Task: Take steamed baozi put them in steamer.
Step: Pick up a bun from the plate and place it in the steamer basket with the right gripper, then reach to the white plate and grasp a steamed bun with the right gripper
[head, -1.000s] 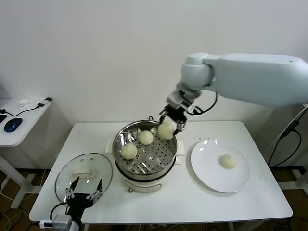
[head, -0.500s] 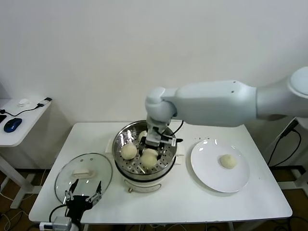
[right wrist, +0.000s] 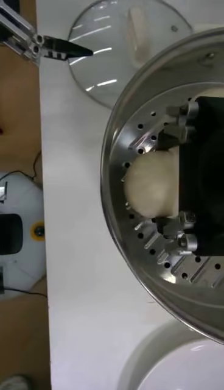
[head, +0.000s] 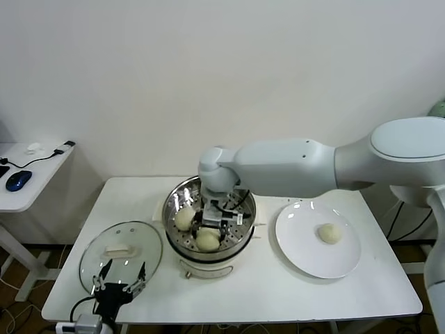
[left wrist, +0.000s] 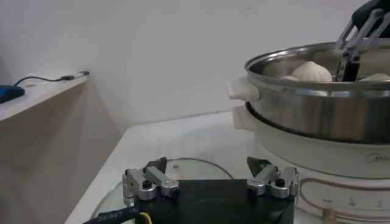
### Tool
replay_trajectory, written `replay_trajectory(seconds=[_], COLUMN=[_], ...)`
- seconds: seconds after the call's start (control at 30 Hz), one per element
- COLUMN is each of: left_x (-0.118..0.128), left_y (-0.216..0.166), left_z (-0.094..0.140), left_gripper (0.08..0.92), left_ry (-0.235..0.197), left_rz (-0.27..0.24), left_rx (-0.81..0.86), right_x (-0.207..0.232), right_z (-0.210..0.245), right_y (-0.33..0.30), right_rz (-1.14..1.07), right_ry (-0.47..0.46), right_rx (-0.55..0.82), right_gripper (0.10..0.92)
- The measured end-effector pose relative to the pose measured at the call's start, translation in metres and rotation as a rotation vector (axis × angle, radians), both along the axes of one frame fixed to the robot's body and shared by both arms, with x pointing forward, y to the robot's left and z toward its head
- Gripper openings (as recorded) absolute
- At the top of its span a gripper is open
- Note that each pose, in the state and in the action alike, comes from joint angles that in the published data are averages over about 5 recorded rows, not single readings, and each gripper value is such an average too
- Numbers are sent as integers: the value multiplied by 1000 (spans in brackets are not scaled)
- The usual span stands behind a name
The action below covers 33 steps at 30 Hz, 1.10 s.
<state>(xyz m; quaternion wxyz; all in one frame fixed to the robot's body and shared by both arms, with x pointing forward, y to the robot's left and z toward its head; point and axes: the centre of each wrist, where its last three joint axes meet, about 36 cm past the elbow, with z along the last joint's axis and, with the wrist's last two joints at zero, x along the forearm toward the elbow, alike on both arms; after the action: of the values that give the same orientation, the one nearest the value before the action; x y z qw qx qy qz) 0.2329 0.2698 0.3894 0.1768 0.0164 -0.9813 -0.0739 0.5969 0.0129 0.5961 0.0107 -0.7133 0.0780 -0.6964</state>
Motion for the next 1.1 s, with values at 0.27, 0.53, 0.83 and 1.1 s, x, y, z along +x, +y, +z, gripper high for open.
replay_trajectory(seconds=[0.27, 0.53, 0.83, 1.1], left_x=[-1, 1, 5, 6], left_y=[-1, -1, -1, -1], left_z=[3, 4, 7, 12], left_gripper=[823, 823, 823, 823], left_ry=[-7, -16, -28, -34], left_rz=[-7, -13, -12, -3], left_rx=[-2, -7, -17, -23], right_x=[17, 66, 87, 76], right_z=[37, 104, 114, 48], right_y=[-18, -114, -276, -378], right_rz=[-58, -371, -859, -1167], right_ry=[19, 0, -2, 43], right_rx=[-11, 2, 7, 13], right_gripper=[823, 823, 823, 823])
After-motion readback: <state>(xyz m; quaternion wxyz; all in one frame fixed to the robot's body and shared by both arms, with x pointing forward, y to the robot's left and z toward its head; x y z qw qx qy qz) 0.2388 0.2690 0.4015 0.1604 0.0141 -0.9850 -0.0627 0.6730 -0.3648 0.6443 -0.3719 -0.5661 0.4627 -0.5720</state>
